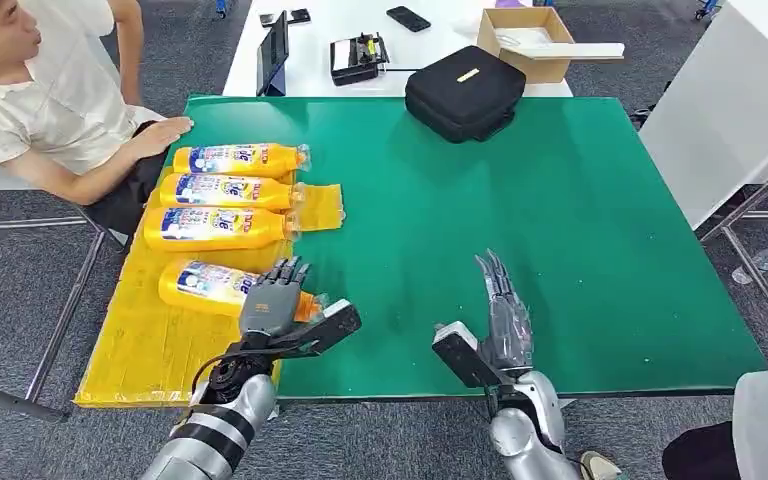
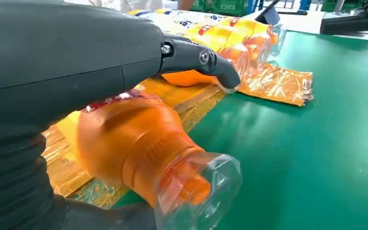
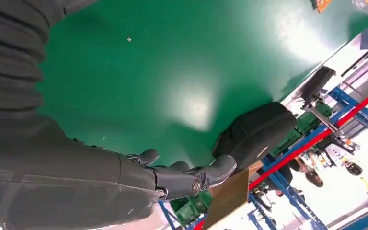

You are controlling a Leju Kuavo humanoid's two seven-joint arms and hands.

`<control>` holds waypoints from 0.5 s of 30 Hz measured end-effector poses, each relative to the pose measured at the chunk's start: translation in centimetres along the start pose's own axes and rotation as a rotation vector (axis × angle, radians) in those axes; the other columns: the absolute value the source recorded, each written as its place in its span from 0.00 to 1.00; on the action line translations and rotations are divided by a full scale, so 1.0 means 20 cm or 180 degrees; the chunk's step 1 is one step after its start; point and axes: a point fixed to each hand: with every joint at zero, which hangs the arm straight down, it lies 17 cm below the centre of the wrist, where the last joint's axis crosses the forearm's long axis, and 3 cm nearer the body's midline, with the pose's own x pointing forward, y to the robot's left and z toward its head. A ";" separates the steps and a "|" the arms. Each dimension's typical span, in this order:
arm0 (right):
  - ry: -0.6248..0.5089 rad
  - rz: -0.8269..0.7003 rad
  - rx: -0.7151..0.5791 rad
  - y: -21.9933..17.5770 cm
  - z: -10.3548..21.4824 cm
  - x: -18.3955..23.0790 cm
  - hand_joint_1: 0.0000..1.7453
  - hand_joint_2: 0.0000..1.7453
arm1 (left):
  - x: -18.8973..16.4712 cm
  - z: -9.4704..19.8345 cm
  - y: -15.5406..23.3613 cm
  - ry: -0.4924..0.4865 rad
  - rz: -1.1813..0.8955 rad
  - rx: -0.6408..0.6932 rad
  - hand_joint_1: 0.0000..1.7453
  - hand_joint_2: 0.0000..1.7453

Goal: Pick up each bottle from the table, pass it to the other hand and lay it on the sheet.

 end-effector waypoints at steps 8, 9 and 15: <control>-0.0044 -0.0032 -0.0062 -0.02 -0.03 0.00 0.00 1.00 | 0.01 -0.01 -0.04 -0.0022 0.0789 -0.0165 0.00 1.00; -0.0040 -0.0039 -0.0071 -0.02 -0.03 0.00 0.00 1.00 | 0.00 -0.01 -0.04 -0.0008 0.0830 -0.0175 0.00 1.00; -0.0007 -0.0045 -0.0060 0.00 -0.02 -0.03 0.00 1.00 | -0.01 -0.02 -0.07 0.0017 0.0918 -0.0228 0.00 1.00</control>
